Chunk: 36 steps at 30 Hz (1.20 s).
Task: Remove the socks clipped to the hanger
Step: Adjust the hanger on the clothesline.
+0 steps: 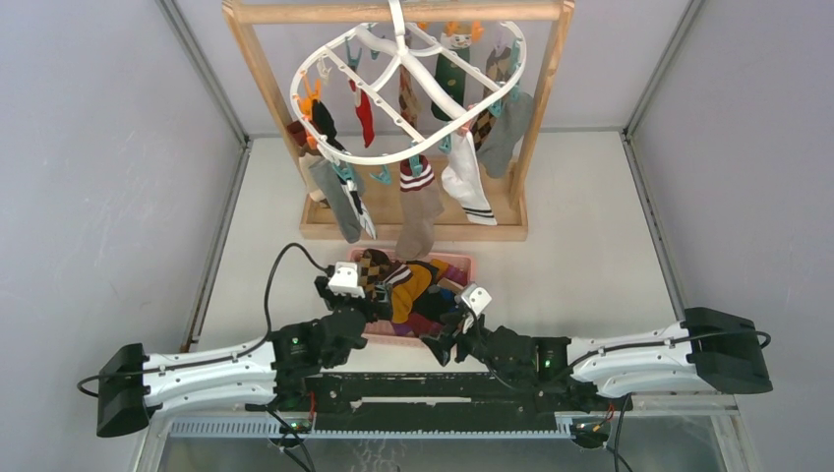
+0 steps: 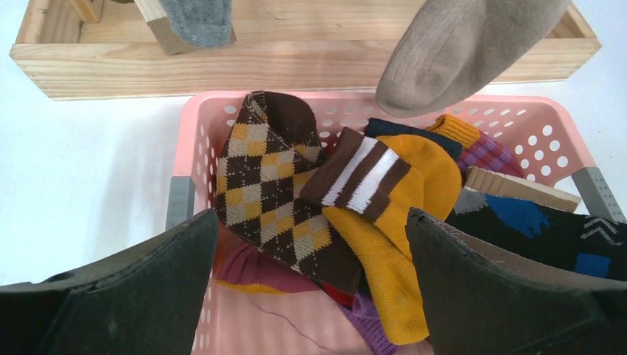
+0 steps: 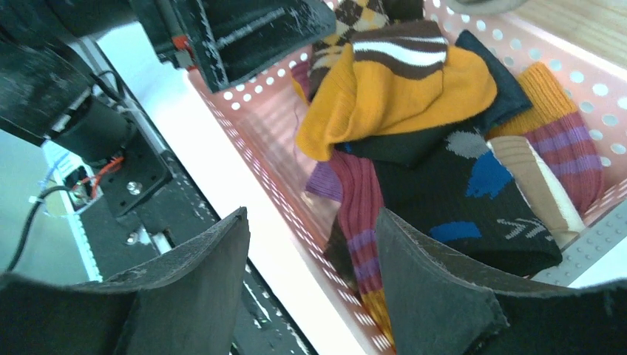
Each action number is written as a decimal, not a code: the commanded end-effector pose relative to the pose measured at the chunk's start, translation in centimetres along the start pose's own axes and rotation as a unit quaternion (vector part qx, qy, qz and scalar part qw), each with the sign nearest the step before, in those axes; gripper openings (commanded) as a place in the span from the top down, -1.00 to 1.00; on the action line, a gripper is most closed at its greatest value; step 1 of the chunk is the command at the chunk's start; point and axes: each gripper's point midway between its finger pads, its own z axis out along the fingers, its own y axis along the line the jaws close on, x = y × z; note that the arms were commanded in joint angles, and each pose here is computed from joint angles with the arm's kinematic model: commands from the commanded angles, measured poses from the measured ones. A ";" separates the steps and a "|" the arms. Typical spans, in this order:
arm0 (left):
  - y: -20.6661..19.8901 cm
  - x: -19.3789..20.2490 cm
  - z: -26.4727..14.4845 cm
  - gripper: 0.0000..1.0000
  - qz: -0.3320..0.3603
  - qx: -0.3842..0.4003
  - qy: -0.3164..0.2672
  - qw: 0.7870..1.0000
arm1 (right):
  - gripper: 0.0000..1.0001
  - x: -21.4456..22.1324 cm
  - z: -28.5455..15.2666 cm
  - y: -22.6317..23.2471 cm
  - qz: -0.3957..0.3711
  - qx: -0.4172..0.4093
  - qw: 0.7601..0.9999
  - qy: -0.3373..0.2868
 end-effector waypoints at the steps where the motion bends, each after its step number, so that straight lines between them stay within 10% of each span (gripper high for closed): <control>1: -0.7 0.1 0.0 -1.00 -0.018 0.017 -0.008 1.000 | -0.41 -3.0 -0.4 1.1 0.018 -0.011 0.998 -0.059; 36: 1.0 -3.7 3.3 -0.99 -0.059 -0.064 -0.085 0.993 | -0.48 -8.7 -0.9 -4.7 0.020 0.000 0.993 -0.116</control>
